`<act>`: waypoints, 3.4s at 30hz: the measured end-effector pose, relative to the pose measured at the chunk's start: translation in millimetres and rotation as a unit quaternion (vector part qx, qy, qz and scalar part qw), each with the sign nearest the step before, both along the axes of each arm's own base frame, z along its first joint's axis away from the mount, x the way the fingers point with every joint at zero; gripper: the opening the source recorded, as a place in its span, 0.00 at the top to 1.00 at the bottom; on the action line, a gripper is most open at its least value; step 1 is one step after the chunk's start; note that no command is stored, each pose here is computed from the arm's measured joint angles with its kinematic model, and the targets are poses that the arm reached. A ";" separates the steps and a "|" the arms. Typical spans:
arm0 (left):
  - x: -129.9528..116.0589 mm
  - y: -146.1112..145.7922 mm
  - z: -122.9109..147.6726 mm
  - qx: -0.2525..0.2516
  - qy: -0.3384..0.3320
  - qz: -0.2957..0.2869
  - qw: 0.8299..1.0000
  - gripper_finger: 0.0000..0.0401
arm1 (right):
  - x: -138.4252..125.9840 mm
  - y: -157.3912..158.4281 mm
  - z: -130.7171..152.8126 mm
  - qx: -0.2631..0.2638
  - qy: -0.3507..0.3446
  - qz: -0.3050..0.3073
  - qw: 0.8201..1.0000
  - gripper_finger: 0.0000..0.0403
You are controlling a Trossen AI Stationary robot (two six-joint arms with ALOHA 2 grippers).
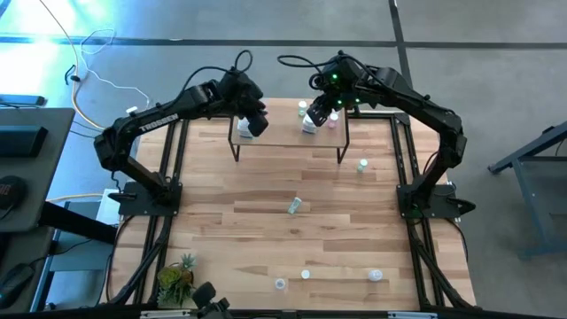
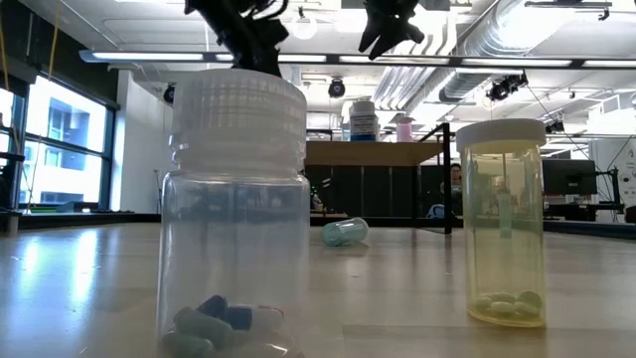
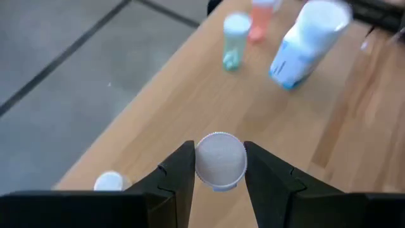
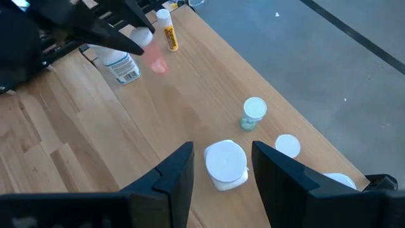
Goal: Pick and place medicine bottles onto shelf by color
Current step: Put the pink pill bottle on the shelf, then put the right transparent pill bottle on the shelf
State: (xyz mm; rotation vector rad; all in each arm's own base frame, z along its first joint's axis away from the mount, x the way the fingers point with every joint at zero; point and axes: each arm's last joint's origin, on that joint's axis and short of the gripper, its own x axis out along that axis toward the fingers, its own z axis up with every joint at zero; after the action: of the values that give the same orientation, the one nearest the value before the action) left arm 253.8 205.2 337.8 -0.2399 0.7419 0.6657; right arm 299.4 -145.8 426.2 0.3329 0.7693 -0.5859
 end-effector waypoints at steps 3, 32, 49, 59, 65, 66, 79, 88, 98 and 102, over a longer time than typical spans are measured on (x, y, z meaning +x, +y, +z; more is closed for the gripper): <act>2.8 2.8 -7.2 -0.007 0.016 0.003 1.000 0.72 | 0.0 0.0 0.0 0.000 0.000 0.000 1.000 0.63; 18.0 14.5 -36.1 -0.026 0.060 -0.012 0.998 0.71 | -3.1 1.4 -3.0 0.015 0.017 -0.010 1.000 0.63; 18.0 14.7 -38.8 -0.027 0.068 -0.017 0.997 0.43 | -3.2 1.7 -3.0 0.017 0.017 -0.012 1.000 0.63; 14.2 11.8 -26.4 -0.008 0.046 -0.016 0.999 0.42 | -3.2 1.8 -3.0 0.018 0.017 -0.010 1.000 0.63; 7.2 7.1 -12.4 0.007 0.026 -0.011 1.000 0.42 | -5.8 2.9 -0.9 0.016 0.016 -0.011 1.000 0.63; 5.7 5.7 -9.6 0.010 0.023 -0.011 1.000 0.42 | -7.6 3.6 0.9 0.012 0.014 -0.013 1.000 0.63; -16.5 -35.7 36.7 0.048 -0.032 -0.040 0.998 0.42 | -17.0 22.5 -4.0 0.015 0.075 -0.013 0.997 0.63; -8.4 -62.4 24.8 -0.020 -0.035 -0.100 0.994 0.42 | -35.7 43.9 -33.0 0.058 0.106 -0.044 0.992 0.63; 4.4 -87.2 -17.4 -0.080 -0.017 -0.120 0.989 0.42 | -83.0 84.7 -53.2 0.137 0.021 -0.128 0.982 0.63; 9.7 -98.3 -26.5 -0.087 -0.016 -0.134 0.987 0.42 | -95.7 105.3 -60.0 0.178 0.002 -0.151 0.972 0.63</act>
State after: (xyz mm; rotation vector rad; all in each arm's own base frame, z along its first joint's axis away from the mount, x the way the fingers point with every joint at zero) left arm 263.4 107.0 311.3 -0.3036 0.7852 0.3410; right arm 203.7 -40.5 366.1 0.7908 0.8341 -0.7343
